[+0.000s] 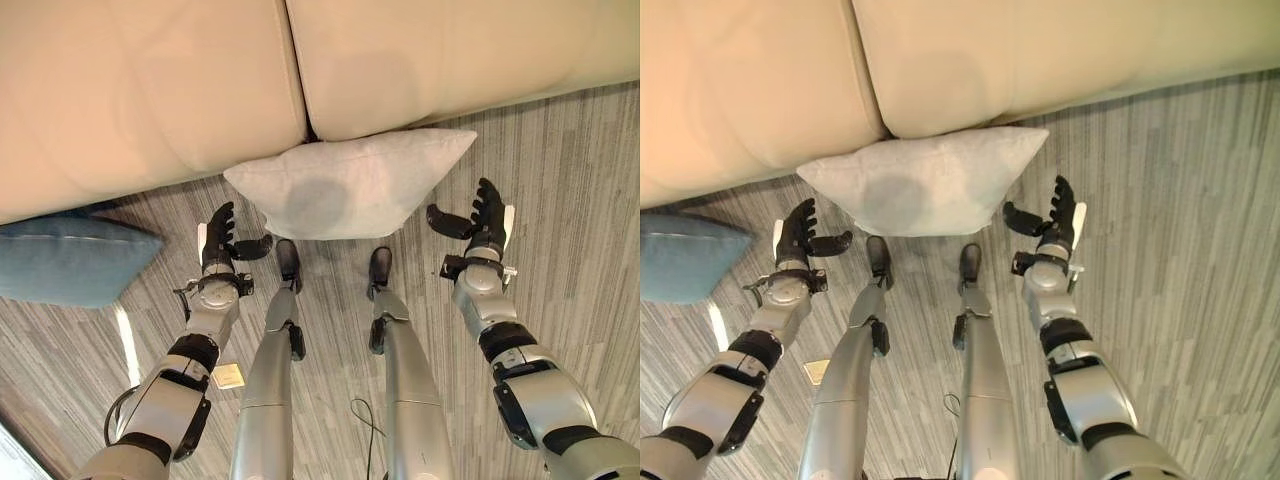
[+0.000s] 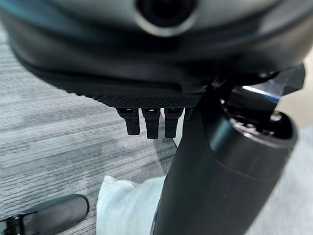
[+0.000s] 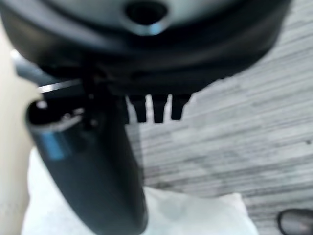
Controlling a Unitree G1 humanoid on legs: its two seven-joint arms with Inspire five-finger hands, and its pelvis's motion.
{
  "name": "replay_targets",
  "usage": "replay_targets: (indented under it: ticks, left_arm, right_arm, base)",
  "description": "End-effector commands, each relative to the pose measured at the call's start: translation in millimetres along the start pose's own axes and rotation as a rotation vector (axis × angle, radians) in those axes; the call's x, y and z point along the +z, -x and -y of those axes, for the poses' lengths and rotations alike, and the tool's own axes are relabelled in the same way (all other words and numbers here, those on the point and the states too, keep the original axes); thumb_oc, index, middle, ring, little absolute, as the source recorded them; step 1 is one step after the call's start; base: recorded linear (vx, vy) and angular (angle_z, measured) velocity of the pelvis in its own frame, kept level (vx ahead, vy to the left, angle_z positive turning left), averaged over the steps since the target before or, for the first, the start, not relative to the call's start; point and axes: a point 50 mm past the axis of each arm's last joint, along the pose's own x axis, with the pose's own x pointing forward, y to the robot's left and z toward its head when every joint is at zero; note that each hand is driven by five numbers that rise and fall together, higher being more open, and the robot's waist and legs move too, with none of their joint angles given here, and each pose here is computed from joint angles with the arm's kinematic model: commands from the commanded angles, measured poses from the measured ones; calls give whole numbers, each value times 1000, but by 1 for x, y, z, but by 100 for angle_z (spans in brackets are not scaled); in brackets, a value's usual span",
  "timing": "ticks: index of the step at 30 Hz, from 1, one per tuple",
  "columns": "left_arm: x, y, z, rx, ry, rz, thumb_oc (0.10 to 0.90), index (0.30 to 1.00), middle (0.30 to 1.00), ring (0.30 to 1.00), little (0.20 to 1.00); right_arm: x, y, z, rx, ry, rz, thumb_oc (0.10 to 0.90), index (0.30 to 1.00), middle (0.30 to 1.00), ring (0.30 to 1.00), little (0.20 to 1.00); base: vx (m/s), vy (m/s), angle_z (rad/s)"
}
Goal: Pick up all the scattered cushions and arrange them neatly on the sofa.
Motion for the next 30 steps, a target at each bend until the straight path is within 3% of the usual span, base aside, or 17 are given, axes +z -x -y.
replay_targets:
  ticks: [1, 14, 18, 19, 20, 21, 22, 30]
  left_arm:
    - [-15, 8, -12, 45, 14, 3, 800, 900, 900, 900, 900]
    - [57, -4, 26, -74, 135, 215, 800, 900, 900, 900, 900]
    - [77, 5, 53, -173, 218, 280, 800, 900, 900, 900, 900]
    - [88, 10, 64, -220, 250, 315, 800, 900, 900, 900, 900]
    - [88, 10, 64, -220, 250, 314, 645, 667, 667, 667, 667]
    - [91, 12, 69, -236, 264, 324, 504, 455, 455, 455, 455]
    - [96, 14, 73, -256, 274, 342, 400, 300, 300, 300, 300]
    - [110, 32, 81, -315, 390, 430, 400, 300, 300, 300, 300]
  right_arm:
    - [-18, 13, 14, -7, 9, 19, 800, 900, 900, 900, 900]
    - [42, 9, -37, 180, -81, 202, 800, 900, 900, 900, 900]
    - [66, 20, -70, 310, -111, 281, 800, 900, 900, 900, 900]
    - [77, 27, -84, 374, -115, 322, 573, 559, 559, 559, 559]
    - [77, 27, -84, 374, -115, 322, 455, 382, 382, 382, 382]
    - [80, 30, -88, 396, -119, 335, 400, 300, 300, 300, 300]
    - [86, 32, -92, 416, -128, 358, 400, 300, 300, 300, 300]
    - [97, 52, -94, 472, -177, 476, 400, 300, 300, 300, 300]
  base:
    - [5, -40, 2]
    - [7, -31, 4]
    - [-2, -20, 1]
    - [0, 0, 0]
    - [0, 0, 0]
    - [0, 0, 0]
    - [0, 0, 0]
    - [-3, -8, 0]
